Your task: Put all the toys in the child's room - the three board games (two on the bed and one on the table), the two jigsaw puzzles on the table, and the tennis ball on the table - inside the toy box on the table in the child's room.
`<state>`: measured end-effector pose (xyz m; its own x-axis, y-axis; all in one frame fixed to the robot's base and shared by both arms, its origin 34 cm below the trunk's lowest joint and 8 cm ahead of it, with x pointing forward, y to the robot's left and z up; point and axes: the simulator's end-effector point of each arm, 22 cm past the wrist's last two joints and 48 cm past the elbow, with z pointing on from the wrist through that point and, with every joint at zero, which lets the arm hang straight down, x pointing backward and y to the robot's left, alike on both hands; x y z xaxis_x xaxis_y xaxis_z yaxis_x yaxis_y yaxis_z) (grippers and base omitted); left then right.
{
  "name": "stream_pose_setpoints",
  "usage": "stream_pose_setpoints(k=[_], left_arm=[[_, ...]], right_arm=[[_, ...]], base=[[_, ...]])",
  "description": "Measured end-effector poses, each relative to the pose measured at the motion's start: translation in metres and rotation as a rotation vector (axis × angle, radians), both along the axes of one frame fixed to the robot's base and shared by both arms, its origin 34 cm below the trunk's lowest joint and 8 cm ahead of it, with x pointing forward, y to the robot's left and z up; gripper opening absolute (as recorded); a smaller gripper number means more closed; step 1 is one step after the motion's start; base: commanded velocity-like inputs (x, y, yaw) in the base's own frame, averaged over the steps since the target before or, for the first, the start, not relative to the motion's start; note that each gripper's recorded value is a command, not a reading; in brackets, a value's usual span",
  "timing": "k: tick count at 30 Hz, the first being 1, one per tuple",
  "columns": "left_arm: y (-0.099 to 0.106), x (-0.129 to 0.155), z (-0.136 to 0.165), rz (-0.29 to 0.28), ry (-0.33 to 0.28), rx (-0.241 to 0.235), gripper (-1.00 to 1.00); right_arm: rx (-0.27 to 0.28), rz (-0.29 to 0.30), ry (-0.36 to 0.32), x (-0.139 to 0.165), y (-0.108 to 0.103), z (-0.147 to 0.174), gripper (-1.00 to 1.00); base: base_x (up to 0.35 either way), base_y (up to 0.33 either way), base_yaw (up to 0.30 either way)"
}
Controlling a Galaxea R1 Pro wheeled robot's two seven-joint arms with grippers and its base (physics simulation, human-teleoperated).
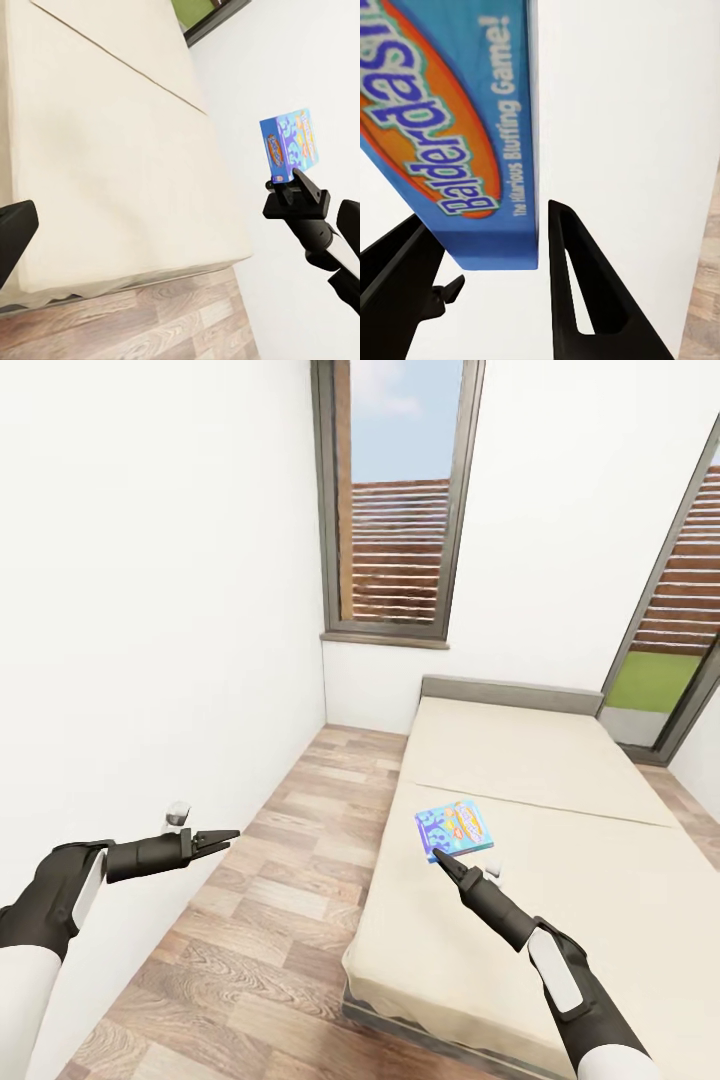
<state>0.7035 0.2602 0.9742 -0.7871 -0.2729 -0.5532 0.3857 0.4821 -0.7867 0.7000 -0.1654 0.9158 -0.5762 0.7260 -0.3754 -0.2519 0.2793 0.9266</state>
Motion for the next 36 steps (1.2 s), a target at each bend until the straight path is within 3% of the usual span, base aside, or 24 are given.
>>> stream_pose_setpoints(k=[16, 23, 36], left_arm=[[0.0, -0.003, 0.018, 0.0, 0.003, 0.003, 1.0], [0.0, -0.005, 0.026, 0.0, 0.005, 0.002, 1.0], [0.0, -0.009, 0.045, 0.0, -0.002, 0.001, 1.0]], right_arm=[[0.006, -0.008, -0.001, -0.002, -0.002, 0.02, -1.0], [0.029, -0.068, -0.002, 0.001, -0.024, 0.03, -1.0], [0.027, -0.071, -0.006, -0.002, -0.025, 0.048, -1.0]], base=[[0.0, 0.0, 0.0], [0.0, 0.0, 0.0], [0.0, 0.0, -0.09]])
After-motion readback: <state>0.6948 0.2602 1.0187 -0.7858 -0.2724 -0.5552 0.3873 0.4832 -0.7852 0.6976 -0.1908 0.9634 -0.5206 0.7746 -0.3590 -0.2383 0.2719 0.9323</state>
